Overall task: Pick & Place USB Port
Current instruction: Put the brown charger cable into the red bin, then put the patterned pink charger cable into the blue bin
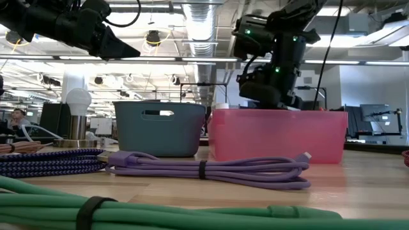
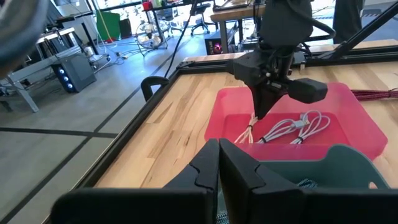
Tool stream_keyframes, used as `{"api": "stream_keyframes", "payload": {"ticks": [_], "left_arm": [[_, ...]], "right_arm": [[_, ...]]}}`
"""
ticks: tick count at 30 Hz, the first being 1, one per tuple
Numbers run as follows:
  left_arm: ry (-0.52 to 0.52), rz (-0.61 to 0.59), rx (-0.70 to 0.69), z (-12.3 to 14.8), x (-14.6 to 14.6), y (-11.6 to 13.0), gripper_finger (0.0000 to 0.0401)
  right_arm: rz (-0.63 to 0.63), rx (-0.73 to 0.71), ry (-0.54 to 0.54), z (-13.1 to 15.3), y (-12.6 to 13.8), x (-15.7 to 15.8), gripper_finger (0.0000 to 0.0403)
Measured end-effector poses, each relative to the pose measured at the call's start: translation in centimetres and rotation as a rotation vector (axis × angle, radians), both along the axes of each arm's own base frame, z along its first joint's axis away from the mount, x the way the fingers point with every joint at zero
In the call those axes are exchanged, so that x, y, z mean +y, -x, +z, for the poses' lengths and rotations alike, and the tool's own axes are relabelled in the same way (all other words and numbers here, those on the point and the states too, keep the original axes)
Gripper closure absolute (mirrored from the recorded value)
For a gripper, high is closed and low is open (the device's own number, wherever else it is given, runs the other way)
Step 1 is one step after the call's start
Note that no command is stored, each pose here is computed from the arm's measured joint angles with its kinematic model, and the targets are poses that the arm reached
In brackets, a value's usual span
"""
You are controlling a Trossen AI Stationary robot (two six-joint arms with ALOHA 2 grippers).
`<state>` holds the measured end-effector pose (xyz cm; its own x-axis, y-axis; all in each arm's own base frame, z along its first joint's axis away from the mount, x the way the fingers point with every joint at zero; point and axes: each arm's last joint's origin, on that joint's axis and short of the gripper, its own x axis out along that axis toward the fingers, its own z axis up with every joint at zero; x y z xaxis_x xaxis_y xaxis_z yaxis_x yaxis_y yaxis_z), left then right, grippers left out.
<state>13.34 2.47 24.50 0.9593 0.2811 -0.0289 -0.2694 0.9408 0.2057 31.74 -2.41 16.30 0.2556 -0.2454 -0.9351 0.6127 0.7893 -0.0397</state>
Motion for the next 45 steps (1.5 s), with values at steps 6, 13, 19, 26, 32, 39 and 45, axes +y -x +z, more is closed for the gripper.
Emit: {"api": "stream_keyframes", "payload": {"ticks": [6, 13, 19, 26, 32, 39, 45], "left_arm": [[0.0, 0.0, 0.0, 0.0, 0.0, 0.0, 0.0389], [0.0, 0.001, 0.0, 0.0, 0.0, 0.0, 0.0389], [0.002, 0.0, -0.001, 0.0, 0.0, 0.0, 0.0389], [0.001, 0.0, -0.005, 0.0, 0.0, 0.0, 0.0389], [-0.001, 0.0, -0.008, 0.1, 0.0, 0.0, 0.0389], [-0.046, 0.0, -0.017, 0.3, 0.0, 0.0, 0.0389], [-0.049, 0.0, -0.017, 0.3, 0.0, 0.0, 0.0389]], "right_arm": [[0.036, -0.028, 0.014, 1.8, -0.3, 0.0, 0.035], [0.116, -0.017, -0.009, 4.8, -1.3, 0.4, 0.0303], [0.218, 0.063, -0.037, 7.5, -1.3, 1.8, 0.0297], [0.378, 0.164, -0.019, 9.5, -0.7, 4.1, 0.0309], [0.362, 0.318, -0.042, 9.9, 0.9, 5.1, 0.0327], [0.345, 0.399, -0.046, 10.5, 2.3, 5.6, 0.0335], [0.381, 0.298, 0.094, 13.2, 3.8, 5.3, 0.0336]]}}
